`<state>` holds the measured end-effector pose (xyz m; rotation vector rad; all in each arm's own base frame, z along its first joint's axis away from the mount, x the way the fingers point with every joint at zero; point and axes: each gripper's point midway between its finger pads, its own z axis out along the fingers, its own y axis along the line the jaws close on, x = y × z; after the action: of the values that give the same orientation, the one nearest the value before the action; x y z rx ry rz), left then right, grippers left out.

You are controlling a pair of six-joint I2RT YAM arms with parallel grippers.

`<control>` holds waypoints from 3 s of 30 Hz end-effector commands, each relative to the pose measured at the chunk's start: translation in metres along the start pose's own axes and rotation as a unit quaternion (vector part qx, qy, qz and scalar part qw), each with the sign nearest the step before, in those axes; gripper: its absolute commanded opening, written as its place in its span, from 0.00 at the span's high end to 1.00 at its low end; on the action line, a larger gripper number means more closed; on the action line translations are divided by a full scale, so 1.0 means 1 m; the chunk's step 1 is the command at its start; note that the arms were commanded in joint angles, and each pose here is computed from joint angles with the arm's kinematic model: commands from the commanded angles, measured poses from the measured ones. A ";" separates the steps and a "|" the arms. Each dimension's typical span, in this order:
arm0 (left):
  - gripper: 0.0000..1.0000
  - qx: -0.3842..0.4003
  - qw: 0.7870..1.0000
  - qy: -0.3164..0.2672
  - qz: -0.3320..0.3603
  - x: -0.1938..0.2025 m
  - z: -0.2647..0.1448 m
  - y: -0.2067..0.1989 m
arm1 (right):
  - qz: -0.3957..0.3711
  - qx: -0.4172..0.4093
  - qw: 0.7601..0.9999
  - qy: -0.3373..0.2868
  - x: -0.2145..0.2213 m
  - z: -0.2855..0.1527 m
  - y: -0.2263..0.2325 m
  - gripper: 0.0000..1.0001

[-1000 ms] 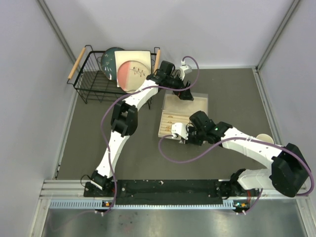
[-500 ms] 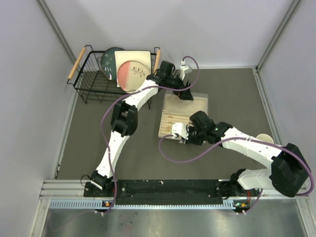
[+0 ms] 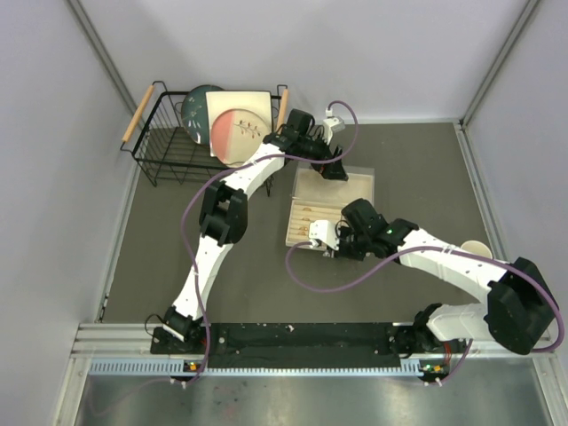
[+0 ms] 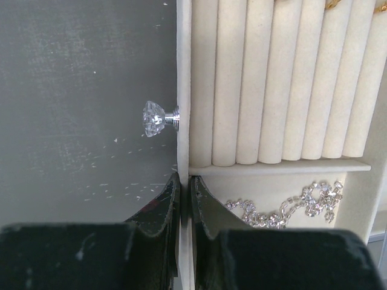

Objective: Organize the mixed jewelry

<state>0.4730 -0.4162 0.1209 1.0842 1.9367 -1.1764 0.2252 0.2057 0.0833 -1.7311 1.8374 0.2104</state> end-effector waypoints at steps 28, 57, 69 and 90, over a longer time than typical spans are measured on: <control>0.01 0.011 1.000 -0.013 0.008 -0.008 -0.006 -0.003 | -0.028 0.082 0.995 -0.045 -0.039 -0.027 -0.050 1.00; 0.01 0.014 1.000 -0.008 -0.002 0.006 0.000 -0.001 | -0.069 0.136 0.987 -0.058 -0.043 -0.020 -0.070 1.00; 0.01 0.013 1.000 -0.004 -0.008 0.011 0.003 -0.002 | -0.112 0.190 0.973 -0.072 -0.041 -0.022 -0.055 1.00; 0.01 0.018 1.000 0.004 -0.014 0.023 0.009 0.000 | -0.182 0.283 0.940 -0.054 -0.032 -0.009 -0.047 1.00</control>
<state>0.4670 -0.4228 0.1144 1.0865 1.9019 -1.2351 0.2431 0.2013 0.0724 -1.7243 1.4449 -0.2568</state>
